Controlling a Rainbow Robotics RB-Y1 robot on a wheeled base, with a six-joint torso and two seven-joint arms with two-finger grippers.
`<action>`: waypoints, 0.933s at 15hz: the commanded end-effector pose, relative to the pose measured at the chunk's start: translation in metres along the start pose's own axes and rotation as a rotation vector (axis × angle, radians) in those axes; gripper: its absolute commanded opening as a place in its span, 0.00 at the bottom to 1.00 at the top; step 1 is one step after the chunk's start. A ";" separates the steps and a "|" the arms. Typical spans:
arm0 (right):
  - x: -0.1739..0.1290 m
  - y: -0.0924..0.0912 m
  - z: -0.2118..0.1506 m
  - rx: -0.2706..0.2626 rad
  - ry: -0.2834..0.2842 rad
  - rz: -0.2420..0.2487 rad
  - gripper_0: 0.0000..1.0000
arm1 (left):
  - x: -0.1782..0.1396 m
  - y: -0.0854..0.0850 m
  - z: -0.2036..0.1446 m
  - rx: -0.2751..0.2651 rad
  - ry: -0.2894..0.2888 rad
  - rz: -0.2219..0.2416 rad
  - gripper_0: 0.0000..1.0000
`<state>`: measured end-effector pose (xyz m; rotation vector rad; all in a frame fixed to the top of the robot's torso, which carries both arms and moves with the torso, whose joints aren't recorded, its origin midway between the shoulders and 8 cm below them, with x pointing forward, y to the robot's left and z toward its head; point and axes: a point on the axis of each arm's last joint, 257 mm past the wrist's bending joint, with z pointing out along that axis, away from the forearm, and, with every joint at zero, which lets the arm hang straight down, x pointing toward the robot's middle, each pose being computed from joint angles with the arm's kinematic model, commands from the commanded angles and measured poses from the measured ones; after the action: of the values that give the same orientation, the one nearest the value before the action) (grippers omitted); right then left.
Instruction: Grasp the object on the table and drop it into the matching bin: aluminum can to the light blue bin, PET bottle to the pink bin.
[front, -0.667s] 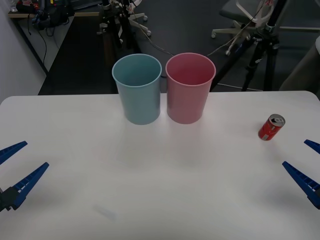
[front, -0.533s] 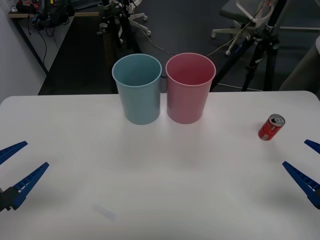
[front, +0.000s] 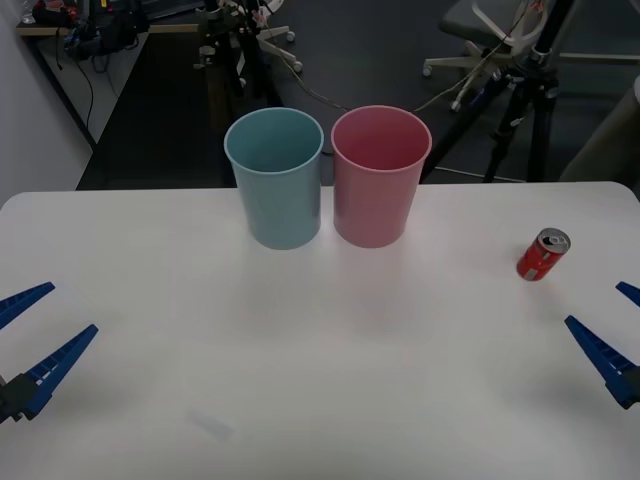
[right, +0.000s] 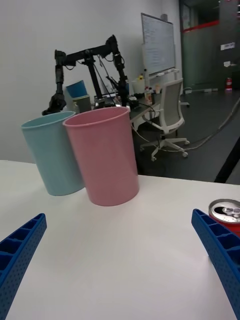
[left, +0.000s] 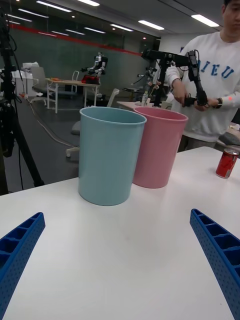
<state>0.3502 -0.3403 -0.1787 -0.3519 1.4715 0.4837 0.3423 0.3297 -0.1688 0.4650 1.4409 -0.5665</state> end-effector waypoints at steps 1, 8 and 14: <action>0.016 -0.012 -0.006 0.114 0.039 0.000 1.00 | 0.000 0.000 0.000 0.000 0.000 0.000 1.00; 0.046 -0.049 -0.017 0.344 0.091 -0.033 1.00 | 0.000 0.000 0.000 0.000 0.000 0.000 1.00; 0.052 -0.077 -0.012 0.508 0.078 -0.070 1.00 | 0.000 0.000 0.000 0.000 0.000 0.000 1.00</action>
<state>0.3784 -0.4061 -0.2352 -0.0295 1.5941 0.0445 0.3423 0.3297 -0.1689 0.4649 1.4409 -0.5667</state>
